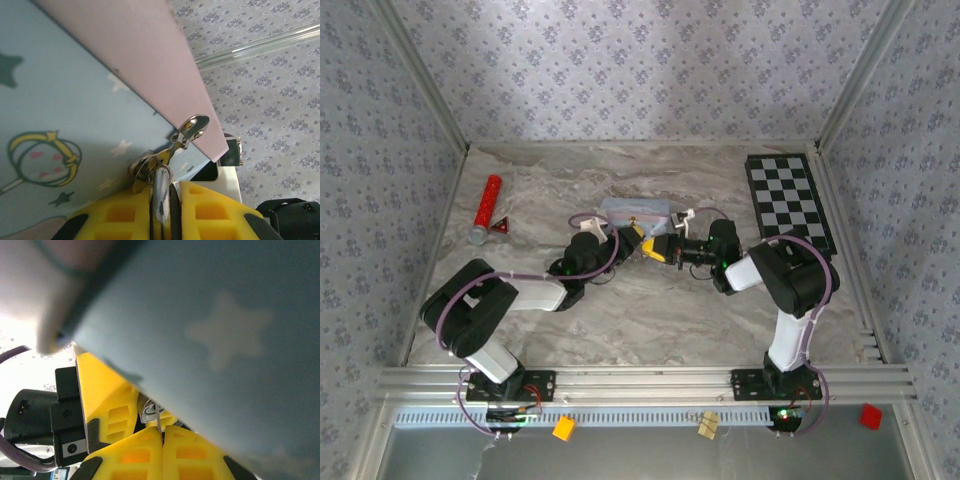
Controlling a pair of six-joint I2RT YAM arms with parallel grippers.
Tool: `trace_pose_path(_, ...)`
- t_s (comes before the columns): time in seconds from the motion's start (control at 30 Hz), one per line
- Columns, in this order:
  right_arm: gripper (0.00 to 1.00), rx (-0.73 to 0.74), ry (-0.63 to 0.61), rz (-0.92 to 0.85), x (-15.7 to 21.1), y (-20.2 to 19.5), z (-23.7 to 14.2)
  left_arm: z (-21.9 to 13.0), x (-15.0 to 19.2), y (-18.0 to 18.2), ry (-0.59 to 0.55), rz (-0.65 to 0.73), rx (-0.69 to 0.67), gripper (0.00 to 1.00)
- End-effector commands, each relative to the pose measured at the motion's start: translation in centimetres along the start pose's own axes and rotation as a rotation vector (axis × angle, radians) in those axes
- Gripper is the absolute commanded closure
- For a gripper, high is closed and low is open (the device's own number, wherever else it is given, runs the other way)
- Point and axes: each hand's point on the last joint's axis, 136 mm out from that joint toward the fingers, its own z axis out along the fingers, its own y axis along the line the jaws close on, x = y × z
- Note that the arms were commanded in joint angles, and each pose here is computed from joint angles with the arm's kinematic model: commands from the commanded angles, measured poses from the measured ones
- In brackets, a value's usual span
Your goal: Unlock the padlock with the key
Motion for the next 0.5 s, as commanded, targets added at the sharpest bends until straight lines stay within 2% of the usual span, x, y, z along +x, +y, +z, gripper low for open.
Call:
trace_pose_path(0.0, 0.97, -0.029, -0.298, -0.134, -6.3, 2.6, -0.5, -3.6, 11.1, -6.0, 0.520, 0.071, 0.254, 1.00)
trace_pose_path(0.47, 0.85, 0.014, -0.296, -0.099, -5.2, 0.3, -0.4, -2.8, 7.7, -3.7, 0.354, -0.033, 0.144, 1.00)
